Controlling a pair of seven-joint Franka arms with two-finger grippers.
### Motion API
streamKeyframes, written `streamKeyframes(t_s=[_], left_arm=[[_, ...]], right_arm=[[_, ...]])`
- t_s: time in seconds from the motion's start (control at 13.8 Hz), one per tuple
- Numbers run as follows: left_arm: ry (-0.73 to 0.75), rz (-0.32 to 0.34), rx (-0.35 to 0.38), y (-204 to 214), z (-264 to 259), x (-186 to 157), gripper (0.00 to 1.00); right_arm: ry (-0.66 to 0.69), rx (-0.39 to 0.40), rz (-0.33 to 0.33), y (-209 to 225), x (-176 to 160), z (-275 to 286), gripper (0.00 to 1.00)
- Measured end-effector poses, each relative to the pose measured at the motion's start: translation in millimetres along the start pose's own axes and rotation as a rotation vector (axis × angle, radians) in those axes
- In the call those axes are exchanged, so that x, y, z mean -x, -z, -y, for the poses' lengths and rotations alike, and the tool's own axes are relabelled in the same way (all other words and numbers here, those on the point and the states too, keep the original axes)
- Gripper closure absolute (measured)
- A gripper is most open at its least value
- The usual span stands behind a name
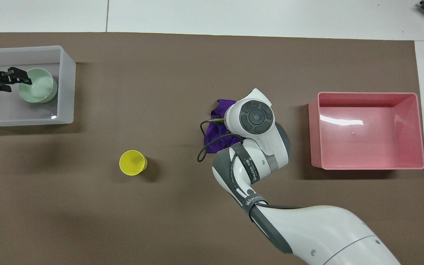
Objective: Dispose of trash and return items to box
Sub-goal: 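Grasp the purple cloth with the right gripper and lift it, then drop the cloth in the pink bin while the left gripper grasps the cup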
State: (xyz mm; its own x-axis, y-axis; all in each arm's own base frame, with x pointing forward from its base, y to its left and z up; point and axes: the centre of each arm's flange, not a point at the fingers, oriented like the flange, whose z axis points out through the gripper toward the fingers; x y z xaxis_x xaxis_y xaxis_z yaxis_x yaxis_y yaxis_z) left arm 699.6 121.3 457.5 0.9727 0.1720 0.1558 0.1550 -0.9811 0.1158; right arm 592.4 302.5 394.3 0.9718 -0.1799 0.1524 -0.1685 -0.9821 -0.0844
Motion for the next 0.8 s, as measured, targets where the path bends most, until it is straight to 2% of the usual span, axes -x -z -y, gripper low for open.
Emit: streamKeyframes(t_s=[0.22, 0.36, 0.51, 0.65, 0.8], left_arm=[[-0.052, 0.161, 0.006, 54, -51, 40, 0.0], [-0.071, 0.212, 0.002, 75, -86, 73, 0.0], [-0.083, 0.251, -0.008, 73, -135, 116, 0.0], [-0.123, 0.275, -0.015, 56, -182, 159, 0.0], [-0.149, 0.274, 0.017, 30, -208, 197, 0.0]], right_arm=[[-0.071, 0.001, 0.022, 87, 0, -16, 0.95], [-0.12, 0.005, 0.03, 147, -7, -43, 0.95], [-0.15, 0.029, 0.028, 193, -20, -89, 0.95], [-0.102, 0.076, 0.02, 221, -29, -139, 0.95], [-0.04, 0.1, 0.021, 237, -40, -190, 0.95]])
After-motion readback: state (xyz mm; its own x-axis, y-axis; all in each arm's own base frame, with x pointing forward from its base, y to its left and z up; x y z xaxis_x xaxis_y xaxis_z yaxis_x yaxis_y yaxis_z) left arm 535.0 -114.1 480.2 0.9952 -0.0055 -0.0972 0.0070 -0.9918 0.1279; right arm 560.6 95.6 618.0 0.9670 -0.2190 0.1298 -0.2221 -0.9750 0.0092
